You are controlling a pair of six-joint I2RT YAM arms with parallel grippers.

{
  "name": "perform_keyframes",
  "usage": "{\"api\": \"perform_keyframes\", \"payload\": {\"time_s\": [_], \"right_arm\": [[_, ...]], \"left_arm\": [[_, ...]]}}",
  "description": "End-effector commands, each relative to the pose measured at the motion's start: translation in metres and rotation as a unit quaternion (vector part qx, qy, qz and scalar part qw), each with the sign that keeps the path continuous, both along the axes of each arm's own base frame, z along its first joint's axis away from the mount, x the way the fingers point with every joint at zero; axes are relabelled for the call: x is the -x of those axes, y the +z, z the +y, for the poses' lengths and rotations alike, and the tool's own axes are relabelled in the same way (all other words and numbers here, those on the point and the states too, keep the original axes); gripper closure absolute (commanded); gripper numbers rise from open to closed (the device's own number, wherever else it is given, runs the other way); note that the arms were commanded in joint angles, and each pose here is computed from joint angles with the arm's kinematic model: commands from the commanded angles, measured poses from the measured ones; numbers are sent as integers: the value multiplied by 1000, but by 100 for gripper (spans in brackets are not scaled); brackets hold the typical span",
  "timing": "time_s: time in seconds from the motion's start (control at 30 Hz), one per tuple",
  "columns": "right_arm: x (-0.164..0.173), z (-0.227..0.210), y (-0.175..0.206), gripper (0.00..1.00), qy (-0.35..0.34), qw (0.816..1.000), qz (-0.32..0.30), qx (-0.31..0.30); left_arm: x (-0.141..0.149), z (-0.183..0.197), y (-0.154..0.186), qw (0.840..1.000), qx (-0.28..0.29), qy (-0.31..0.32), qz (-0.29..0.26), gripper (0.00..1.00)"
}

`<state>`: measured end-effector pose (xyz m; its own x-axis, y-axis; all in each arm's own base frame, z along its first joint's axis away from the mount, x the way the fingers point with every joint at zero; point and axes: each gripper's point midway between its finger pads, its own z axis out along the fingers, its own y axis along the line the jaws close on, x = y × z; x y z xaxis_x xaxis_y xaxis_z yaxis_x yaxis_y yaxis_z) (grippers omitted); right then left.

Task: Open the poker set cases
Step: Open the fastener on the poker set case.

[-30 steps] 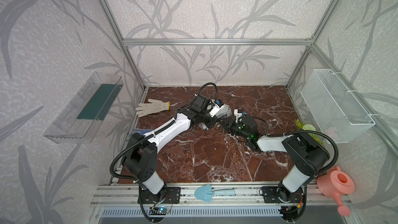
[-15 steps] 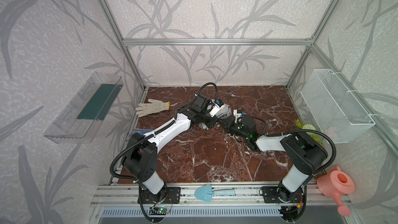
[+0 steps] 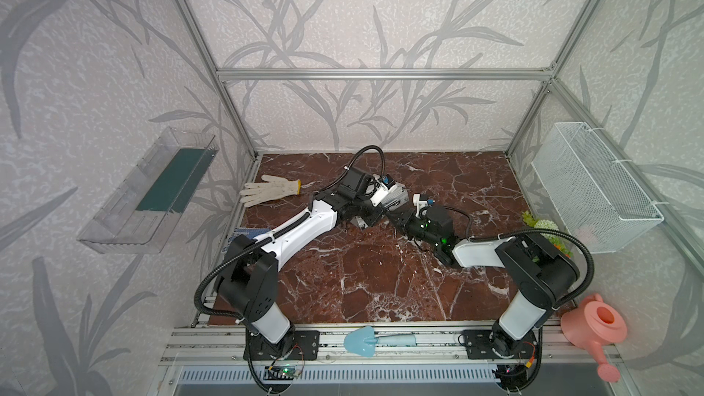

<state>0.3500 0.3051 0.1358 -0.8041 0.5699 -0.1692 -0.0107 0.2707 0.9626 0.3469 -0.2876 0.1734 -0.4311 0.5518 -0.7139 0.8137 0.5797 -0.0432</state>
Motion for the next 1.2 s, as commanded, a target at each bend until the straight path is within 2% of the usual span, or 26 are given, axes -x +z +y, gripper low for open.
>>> {"api": "perform_keyframes", "payload": {"time_s": [0.0,0.03,0.13,1.17], "right_arm": [[-3,4,14,85,-4,1000,-19,-9],[-3,3,27,85,-5,999,-31,-18],[-2,2,31,86,-5,999,-35,-20],[5,-10,61,87,-10,998,-61,-9]], "left_arm": [[10,-25,43,996,62,-46,-41,100],[11,-25,43,996,62,-47,-40,100],[11,-27,43,996,62,-49,-40,100],[21,-47,22,996,65,-67,-11,100]]}}
